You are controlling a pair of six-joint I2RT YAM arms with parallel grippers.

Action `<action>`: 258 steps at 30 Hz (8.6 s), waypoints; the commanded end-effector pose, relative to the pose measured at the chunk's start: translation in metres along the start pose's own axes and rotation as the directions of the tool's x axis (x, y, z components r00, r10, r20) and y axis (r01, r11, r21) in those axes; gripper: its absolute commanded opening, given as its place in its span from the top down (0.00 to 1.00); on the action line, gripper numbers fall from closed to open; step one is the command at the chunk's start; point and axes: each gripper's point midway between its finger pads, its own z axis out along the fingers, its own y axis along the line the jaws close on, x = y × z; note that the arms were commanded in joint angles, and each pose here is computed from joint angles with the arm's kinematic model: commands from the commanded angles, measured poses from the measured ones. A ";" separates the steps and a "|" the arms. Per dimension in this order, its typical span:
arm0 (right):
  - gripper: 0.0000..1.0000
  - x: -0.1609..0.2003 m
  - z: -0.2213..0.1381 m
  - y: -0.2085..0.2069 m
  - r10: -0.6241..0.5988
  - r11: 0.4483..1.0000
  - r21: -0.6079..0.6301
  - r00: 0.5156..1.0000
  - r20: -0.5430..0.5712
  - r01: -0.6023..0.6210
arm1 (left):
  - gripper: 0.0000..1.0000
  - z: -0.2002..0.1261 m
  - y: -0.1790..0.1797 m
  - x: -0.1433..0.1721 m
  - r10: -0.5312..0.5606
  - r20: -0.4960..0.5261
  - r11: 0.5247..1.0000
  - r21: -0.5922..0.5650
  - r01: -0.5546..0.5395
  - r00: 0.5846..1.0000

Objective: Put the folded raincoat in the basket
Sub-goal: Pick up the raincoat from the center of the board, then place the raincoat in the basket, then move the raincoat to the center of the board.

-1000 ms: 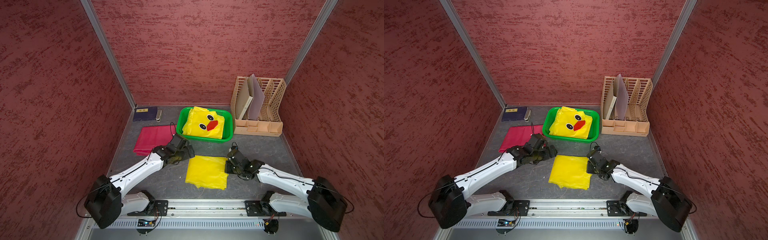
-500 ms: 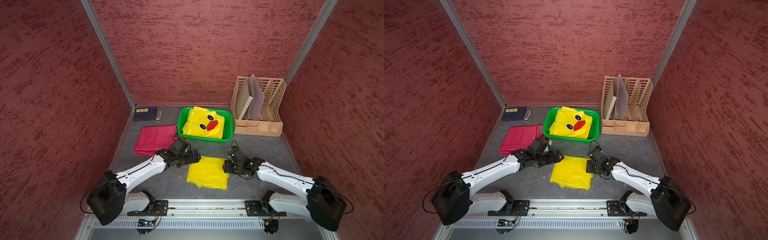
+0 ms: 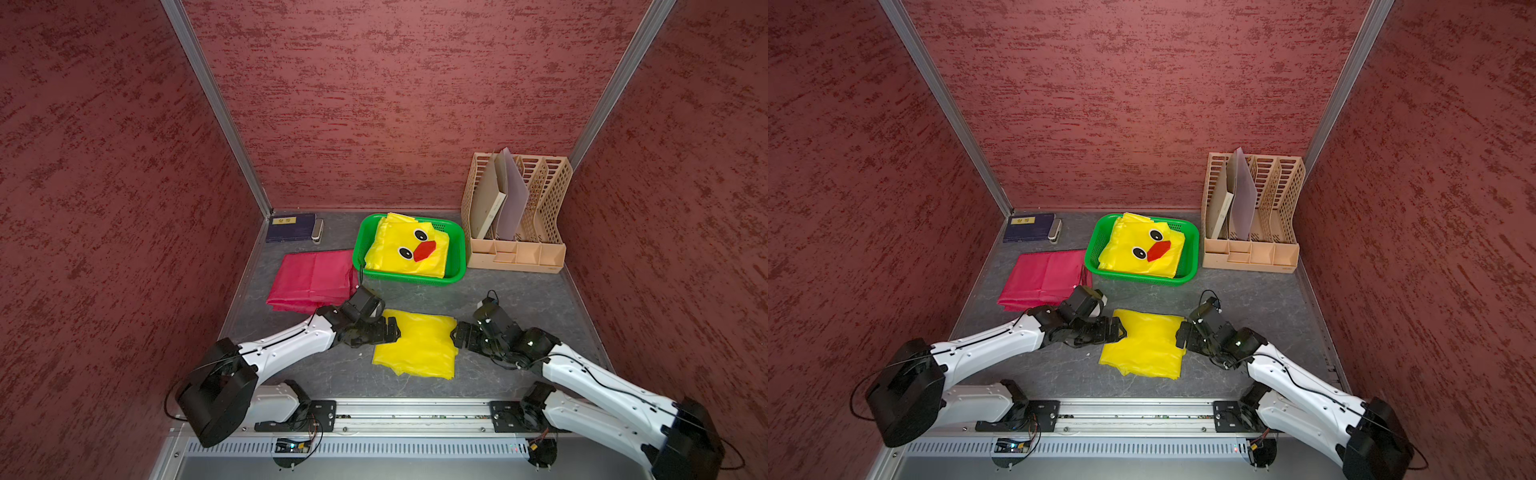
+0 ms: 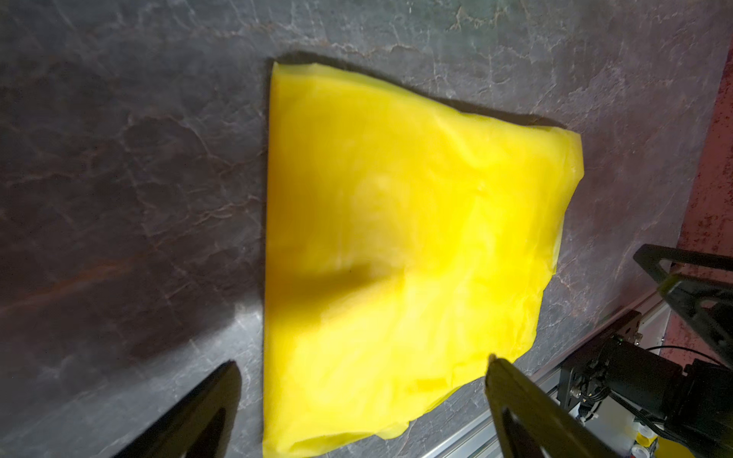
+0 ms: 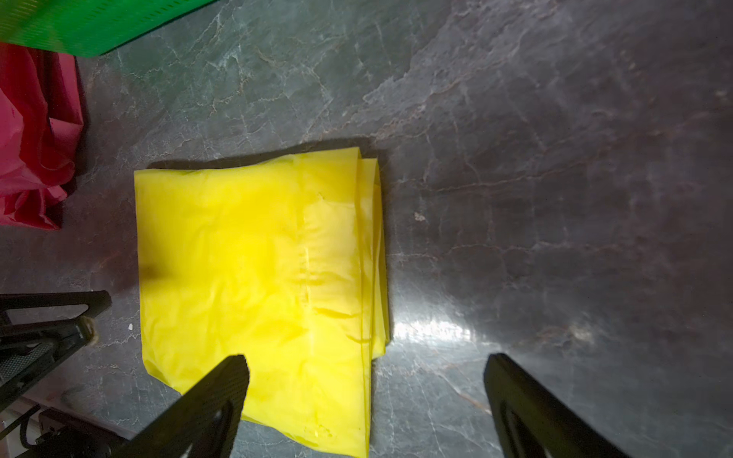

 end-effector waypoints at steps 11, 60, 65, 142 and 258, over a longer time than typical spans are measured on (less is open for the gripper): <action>0.06 0.027 0.033 0.008 0.045 0.996 -0.067 0.989 -0.138 -0.054 | 0.00 0.012 0.008 0.026 0.025 -0.079 0.999 0.022 -0.023 0.997; 0.96 0.020 0.050 0.028 -0.025 1.000 -0.006 0.994 -0.106 0.025 | 0.59 0.030 -0.018 0.001 0.110 -0.040 0.994 0.005 -0.109 0.993; 1.00 0.015 0.042 0.033 -0.029 0.999 -0.023 0.996 -0.085 0.027 | 0.76 0.022 -0.022 -0.002 0.130 -0.016 0.992 0.006 -0.130 0.991; 0.37 -0.313 0.009 0.137 -0.060 0.972 -0.208 0.969 0.238 0.111 | 0.12 -0.069 -0.113 -0.341 0.078 0.398 0.943 0.267 -0.197 0.914; 0.98 -0.132 -0.033 0.118 -0.199 0.906 -0.355 0.972 0.126 0.231 | 1.00 0.015 0.084 -0.015 -0.567 0.271 0.796 -0.065 0.602 0.778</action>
